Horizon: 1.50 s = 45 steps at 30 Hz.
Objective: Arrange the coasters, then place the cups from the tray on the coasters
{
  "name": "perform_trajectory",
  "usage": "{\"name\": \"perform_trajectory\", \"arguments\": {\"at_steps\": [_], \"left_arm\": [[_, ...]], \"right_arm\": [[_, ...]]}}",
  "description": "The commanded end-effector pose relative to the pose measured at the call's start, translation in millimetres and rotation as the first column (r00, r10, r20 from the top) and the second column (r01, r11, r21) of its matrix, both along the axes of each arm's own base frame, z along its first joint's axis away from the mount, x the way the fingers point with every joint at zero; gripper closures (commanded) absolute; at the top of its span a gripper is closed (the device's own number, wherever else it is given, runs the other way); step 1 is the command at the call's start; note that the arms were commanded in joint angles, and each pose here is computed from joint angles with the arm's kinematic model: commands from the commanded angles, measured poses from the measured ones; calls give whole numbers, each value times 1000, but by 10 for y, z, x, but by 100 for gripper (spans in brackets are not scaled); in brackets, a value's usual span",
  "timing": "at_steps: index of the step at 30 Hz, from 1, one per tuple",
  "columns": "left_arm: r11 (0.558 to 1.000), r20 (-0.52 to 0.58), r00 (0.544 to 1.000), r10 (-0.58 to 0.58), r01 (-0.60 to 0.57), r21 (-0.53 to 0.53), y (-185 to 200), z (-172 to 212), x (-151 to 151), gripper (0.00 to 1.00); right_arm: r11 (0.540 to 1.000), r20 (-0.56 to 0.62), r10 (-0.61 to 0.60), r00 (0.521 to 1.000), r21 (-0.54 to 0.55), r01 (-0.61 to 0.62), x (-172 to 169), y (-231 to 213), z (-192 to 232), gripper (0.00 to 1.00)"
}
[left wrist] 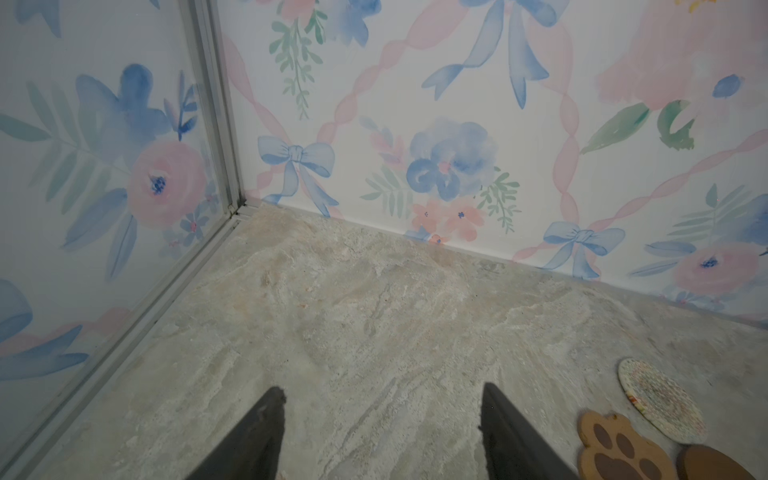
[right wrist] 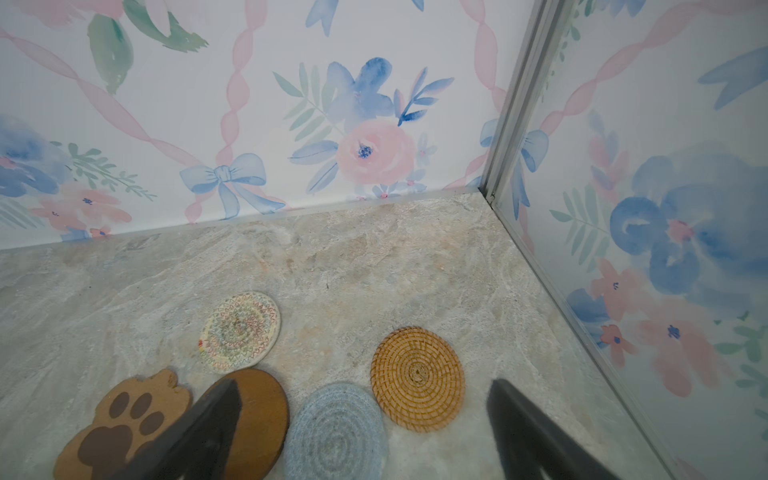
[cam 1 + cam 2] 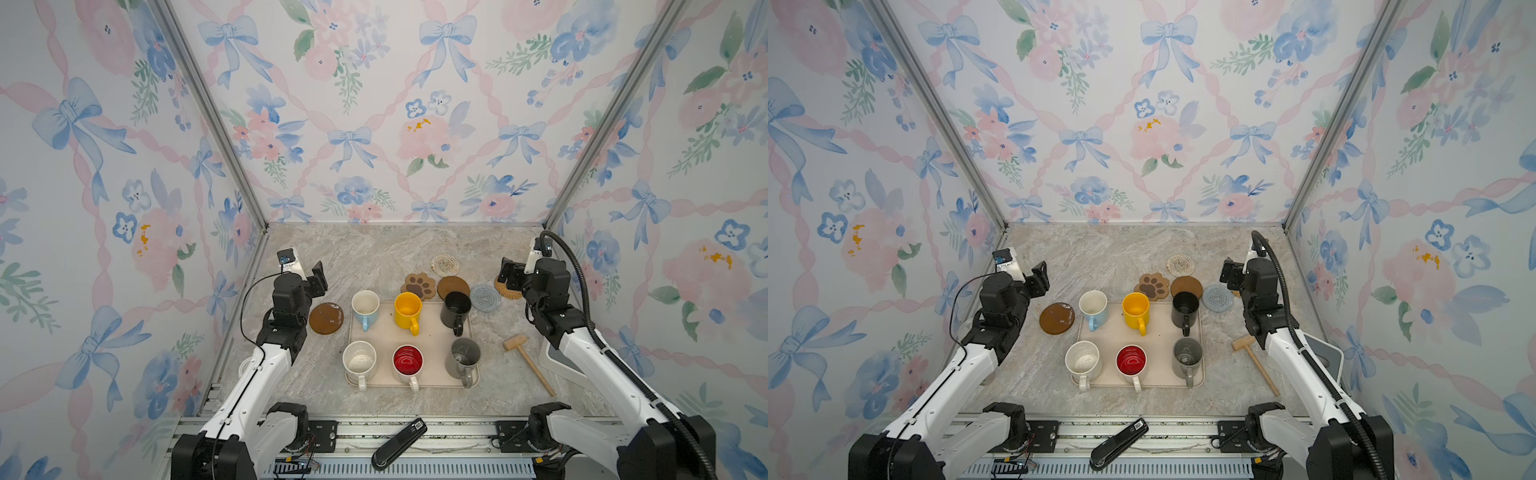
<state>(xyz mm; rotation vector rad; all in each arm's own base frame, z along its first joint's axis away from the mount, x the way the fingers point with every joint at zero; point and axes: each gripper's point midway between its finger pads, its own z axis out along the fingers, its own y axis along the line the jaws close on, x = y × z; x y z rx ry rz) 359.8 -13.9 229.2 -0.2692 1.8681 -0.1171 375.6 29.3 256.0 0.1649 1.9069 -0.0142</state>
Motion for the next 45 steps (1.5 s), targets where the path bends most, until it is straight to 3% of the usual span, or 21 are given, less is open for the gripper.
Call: {"name": "perform_trajectory", "arguments": {"at_steps": [1,4,7,10,15,23,34,42,45], "left_arm": [[991,-301,950,-82,46,-125,-197,-675,-320,36],[990,-355,932,-69,19,-141,-182,-913,-456,44],[992,-427,904,-32,-24,-126,-115,-1154,-591,65],[992,-490,871,-24,-41,-122,-105,-1335,-669,78],[988,-526,851,1,-82,-130,-84,-1453,-708,88],[988,-566,824,35,-115,-107,-22,-1637,-820,89],[988,-680,728,84,-149,-37,61,-2001,-846,100],[986,-711,699,78,-159,-48,56,-2138,-801,100],[984,-701,708,87,-169,-48,65,-2137,-749,100]], "right_arm": [[996,-54,21,998,92,-16,-68,225,26,5],[988,-28,87,996,131,-83,-16,551,132,6],[981,-25,147,989,134,-143,30,860,128,7],[976,-60,180,982,135,-171,74,1053,19,7],[980,-148,178,973,120,-162,120,1124,-150,10],[987,-152,135,979,109,-119,72,1015,-143,8],[989,-172,105,979,125,-84,88,909,-145,7],[988,-188,93,978,141,-66,117,857,-211,7],[987,-193,94,977,143,-67,133,854,-226,6]]}}
